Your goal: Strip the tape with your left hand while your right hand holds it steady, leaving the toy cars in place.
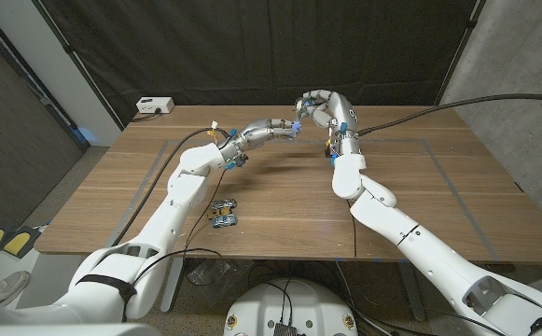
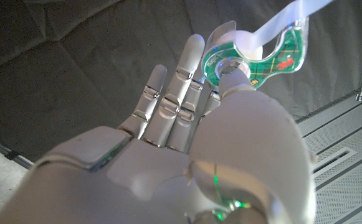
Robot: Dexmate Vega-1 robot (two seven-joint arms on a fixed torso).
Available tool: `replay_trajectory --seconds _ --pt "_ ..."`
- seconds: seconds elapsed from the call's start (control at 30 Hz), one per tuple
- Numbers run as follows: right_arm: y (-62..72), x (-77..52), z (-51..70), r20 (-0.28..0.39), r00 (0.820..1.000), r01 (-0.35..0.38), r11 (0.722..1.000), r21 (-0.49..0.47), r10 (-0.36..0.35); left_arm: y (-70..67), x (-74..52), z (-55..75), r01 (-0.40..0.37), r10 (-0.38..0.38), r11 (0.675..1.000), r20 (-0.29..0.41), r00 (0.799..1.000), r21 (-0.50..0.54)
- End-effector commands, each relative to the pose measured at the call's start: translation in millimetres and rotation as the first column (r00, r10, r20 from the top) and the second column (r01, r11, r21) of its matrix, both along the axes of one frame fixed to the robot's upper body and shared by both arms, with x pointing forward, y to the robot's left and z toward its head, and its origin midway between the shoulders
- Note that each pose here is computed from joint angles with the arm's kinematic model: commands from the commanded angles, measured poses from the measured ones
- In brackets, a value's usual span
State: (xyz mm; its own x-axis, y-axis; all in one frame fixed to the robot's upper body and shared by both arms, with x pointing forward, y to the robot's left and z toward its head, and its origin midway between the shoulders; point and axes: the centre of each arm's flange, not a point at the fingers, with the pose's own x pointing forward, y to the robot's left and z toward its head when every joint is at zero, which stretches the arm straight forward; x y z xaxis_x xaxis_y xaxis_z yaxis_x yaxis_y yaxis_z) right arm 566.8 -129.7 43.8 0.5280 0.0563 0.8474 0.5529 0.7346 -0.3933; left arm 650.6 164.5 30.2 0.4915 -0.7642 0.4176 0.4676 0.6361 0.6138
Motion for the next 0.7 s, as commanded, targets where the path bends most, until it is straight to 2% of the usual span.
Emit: replay_trajectory --seconds 0.03,0.47,0.7 --pt "14.0 -15.1 1.8 0.026 1.000 -0.017 0.999 -0.032 0.018 -8.7 0.5 -4.9 0.021 -0.020 0.999 0.002 1.000 -0.032" --pt "14.3 -19.3 -0.1 0.022 1.000 -0.006 1.000 -0.031 0.006 -20.5 -1.4 -8.4 0.169 -0.170 0.985 -0.047 0.984 -0.031" --pt "13.9 -17.5 0.2 0.012 1.000 -0.004 1.000 -0.026 0.005 -20.5 -2.5 -7.9 0.173 -0.176 0.983 -0.040 0.984 -0.064"
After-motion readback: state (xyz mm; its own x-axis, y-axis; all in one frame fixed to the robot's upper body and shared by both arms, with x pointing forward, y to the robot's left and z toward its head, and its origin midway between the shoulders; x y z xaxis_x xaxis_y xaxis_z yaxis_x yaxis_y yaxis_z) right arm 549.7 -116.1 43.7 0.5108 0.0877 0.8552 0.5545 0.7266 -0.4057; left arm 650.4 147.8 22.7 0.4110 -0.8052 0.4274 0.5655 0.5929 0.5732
